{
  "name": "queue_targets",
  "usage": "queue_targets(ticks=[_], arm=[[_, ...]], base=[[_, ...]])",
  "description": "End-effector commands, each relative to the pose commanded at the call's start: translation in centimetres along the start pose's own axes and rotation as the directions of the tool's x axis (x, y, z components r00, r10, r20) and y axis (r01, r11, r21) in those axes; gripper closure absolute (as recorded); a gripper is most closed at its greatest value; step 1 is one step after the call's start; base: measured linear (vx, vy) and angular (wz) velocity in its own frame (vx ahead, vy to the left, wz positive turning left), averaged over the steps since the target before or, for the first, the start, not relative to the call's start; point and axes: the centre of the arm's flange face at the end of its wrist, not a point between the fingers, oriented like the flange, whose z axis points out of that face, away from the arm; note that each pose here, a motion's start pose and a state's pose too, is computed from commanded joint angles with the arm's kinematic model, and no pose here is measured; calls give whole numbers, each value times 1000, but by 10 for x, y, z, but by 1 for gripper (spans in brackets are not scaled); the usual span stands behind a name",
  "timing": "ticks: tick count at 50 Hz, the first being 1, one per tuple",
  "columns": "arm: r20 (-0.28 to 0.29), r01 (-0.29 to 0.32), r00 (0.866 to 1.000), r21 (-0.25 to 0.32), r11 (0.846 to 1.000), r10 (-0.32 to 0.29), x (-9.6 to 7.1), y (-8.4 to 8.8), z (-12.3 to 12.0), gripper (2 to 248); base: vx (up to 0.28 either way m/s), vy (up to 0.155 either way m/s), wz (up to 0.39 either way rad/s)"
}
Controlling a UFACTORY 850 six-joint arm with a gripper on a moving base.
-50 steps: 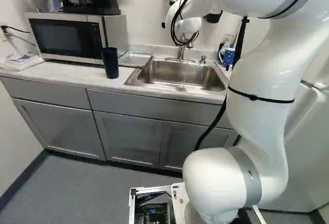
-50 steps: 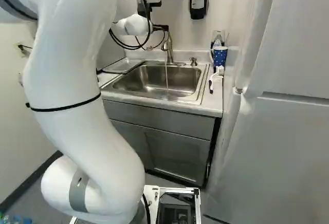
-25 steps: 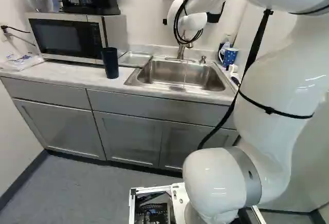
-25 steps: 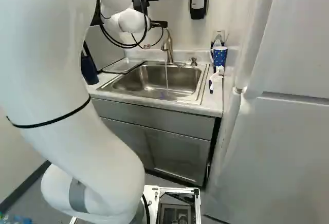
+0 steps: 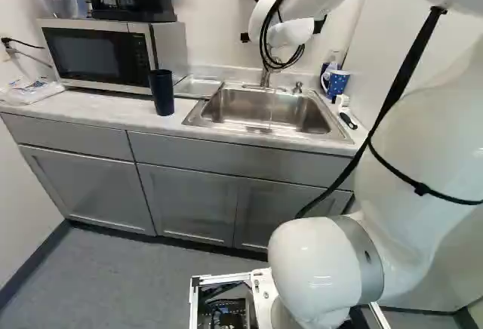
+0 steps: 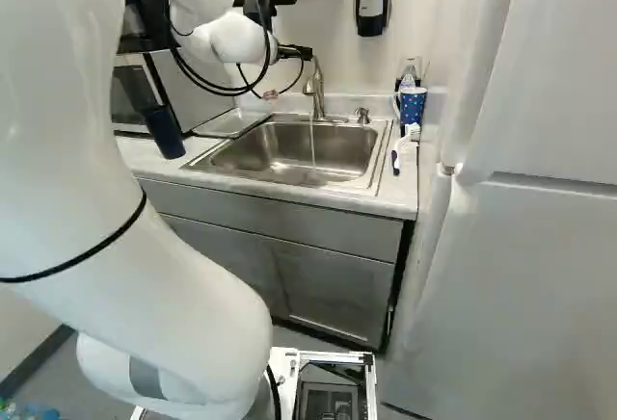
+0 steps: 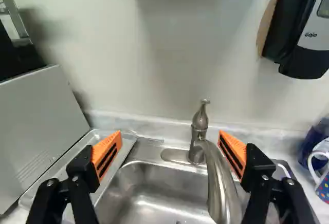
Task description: Rinse the cup and place it in the tray
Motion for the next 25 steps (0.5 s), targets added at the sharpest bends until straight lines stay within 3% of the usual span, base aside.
queue_targets(ticks=[13,25], arm=[[118,0,993,0,1000,0,-17,1,-25,3],[231,0,973,0,1000,0,-34,1,-49,3]], base=[[0,0,0],[0,0,0]])
